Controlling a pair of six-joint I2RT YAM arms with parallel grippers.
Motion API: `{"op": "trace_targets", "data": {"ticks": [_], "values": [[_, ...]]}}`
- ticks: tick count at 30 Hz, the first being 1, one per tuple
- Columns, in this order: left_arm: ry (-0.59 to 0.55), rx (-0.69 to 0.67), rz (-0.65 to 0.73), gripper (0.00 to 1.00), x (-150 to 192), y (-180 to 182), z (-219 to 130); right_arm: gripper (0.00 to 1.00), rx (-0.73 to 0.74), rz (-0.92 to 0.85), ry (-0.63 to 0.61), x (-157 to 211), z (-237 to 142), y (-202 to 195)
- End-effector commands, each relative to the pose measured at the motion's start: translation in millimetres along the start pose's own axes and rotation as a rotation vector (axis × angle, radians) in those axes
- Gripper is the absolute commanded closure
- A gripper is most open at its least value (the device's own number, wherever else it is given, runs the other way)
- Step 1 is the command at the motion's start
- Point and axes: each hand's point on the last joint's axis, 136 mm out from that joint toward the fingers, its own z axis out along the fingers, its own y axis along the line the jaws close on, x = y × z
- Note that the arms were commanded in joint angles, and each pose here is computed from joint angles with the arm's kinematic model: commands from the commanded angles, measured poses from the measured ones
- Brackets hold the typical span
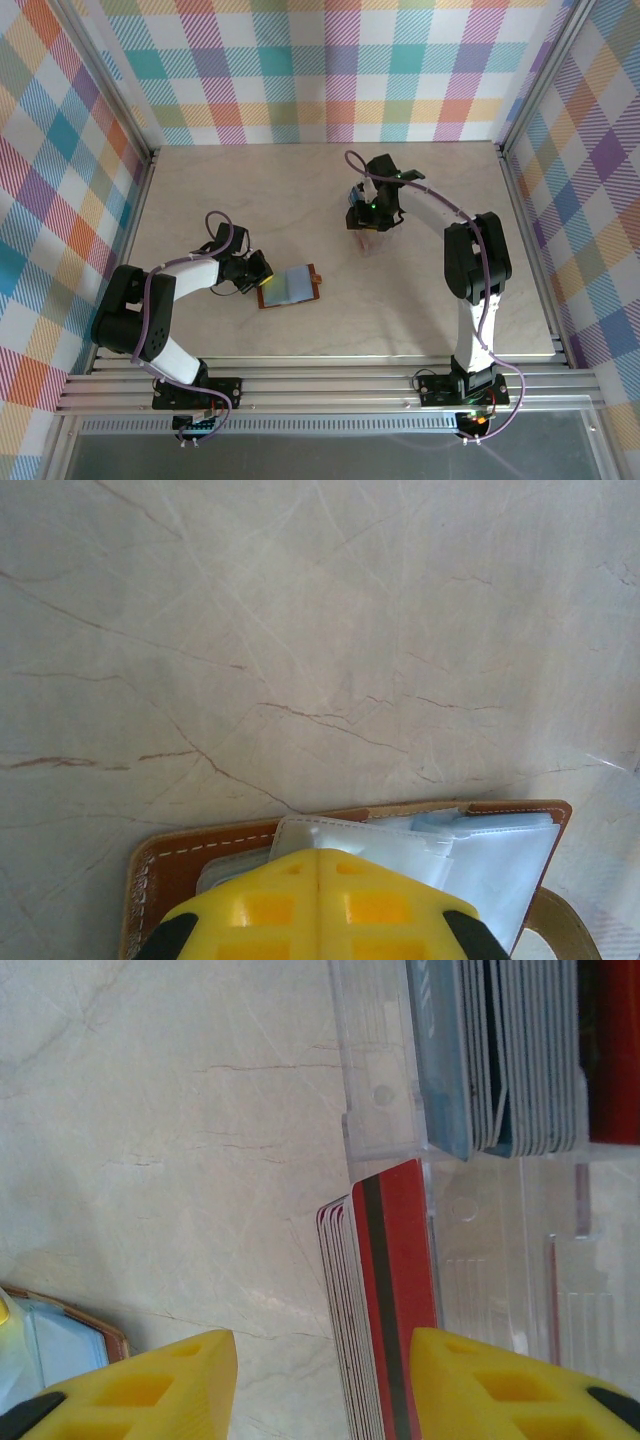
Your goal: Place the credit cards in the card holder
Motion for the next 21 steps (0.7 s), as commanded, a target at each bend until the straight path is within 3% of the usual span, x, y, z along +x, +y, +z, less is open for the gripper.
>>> {"op": "trace_targets", "data": {"ticks": [1,11,21], "values": [[0.093,-0.233,-0.058,1.00,32.7,63.2,11.9,0.51,-0.002,0.003,0.059,11.4,8.6,-5.8],[0.097,-0.229,-0.058,1.00,33.3,62.6,12.0,0.54,-0.070,-0.008,0.108,17.2,17.2,3.8],[0.098,-0.226,-0.058,1.00,33.3,61.9,12.4,0.61,-0.111,-0.021,0.081,12.8,6.1,13.7]]}}
